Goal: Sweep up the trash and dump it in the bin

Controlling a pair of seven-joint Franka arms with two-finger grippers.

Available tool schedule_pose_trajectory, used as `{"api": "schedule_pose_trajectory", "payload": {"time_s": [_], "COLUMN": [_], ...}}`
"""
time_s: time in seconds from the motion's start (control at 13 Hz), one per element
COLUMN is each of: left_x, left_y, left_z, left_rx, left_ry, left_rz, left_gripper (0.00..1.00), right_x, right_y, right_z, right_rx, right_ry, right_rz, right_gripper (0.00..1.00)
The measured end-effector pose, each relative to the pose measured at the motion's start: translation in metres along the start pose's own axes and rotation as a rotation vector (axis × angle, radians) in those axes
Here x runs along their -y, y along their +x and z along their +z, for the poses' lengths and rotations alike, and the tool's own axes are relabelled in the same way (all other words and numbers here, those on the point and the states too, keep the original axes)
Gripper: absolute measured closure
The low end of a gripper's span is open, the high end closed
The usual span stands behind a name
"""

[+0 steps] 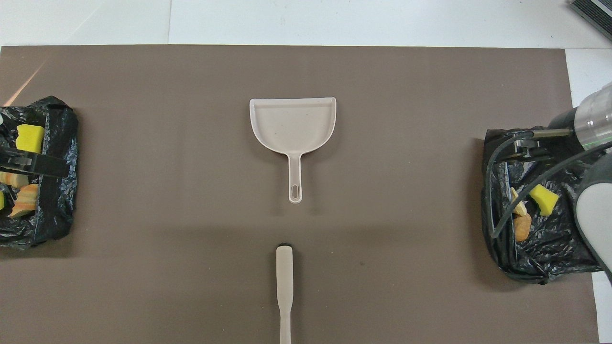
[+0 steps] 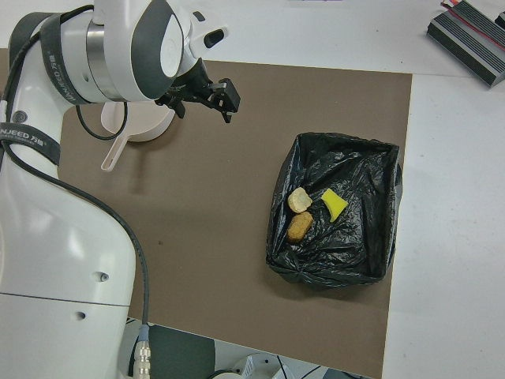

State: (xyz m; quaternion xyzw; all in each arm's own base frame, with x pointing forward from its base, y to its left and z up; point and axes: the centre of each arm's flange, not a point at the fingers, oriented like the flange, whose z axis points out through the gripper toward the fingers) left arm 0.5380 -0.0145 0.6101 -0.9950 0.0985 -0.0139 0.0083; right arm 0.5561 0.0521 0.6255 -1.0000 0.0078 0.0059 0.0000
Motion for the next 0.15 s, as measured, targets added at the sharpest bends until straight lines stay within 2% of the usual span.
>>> {"api": "schedule_pose_trajectory", "payload": {"time_s": [0.15], "left_x": [-0.0005], "left_y": [0.0002], "left_z": [-0.0009], "left_rx": [-0.002], "left_ry": [0.0], "left_rz": [0.001], "left_gripper": [0.0], "right_x": [0.0], "right_y": [0.0], "right_z": [0.0], "right_rx": [0.0], "right_ry": [0.0], "right_rz": [0.0], "right_gripper": [0.0]}}
